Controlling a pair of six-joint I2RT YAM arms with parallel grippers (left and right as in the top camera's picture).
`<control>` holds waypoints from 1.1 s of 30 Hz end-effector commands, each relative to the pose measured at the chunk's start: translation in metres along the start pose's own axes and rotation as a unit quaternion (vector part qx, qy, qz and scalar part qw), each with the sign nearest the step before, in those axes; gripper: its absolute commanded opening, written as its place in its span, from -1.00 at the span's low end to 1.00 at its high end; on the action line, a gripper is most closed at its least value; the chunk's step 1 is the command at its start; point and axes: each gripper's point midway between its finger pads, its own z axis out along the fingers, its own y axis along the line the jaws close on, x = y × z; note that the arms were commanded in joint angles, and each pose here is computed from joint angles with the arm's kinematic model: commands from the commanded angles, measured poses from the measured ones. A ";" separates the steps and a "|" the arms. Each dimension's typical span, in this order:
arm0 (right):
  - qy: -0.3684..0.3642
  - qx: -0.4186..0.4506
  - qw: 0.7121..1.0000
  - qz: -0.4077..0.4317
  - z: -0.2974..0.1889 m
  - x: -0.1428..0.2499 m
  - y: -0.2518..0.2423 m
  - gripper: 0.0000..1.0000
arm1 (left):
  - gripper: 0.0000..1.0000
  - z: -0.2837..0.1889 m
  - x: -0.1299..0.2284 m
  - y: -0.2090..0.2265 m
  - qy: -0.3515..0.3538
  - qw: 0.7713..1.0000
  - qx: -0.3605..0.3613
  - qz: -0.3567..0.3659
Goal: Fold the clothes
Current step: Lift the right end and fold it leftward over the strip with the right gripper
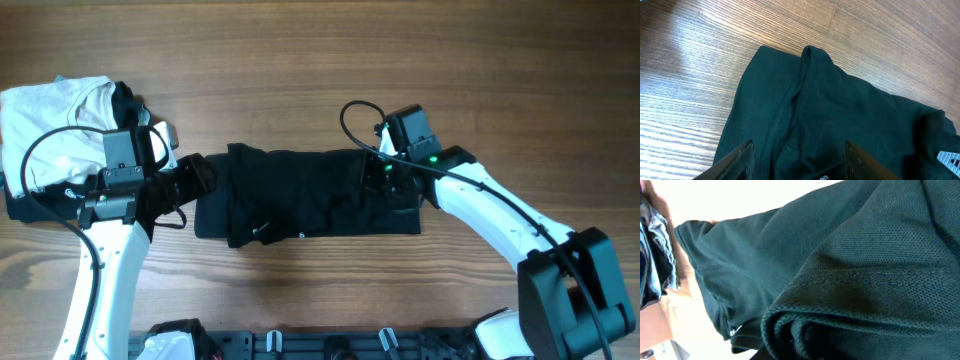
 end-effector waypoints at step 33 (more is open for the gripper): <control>0.028 -0.096 0.994 -0.047 0.000 -0.023 0.011 -0.87 | 0.18 -0.006 -0.005 -0.001 -0.011 1.000 0.000 0.002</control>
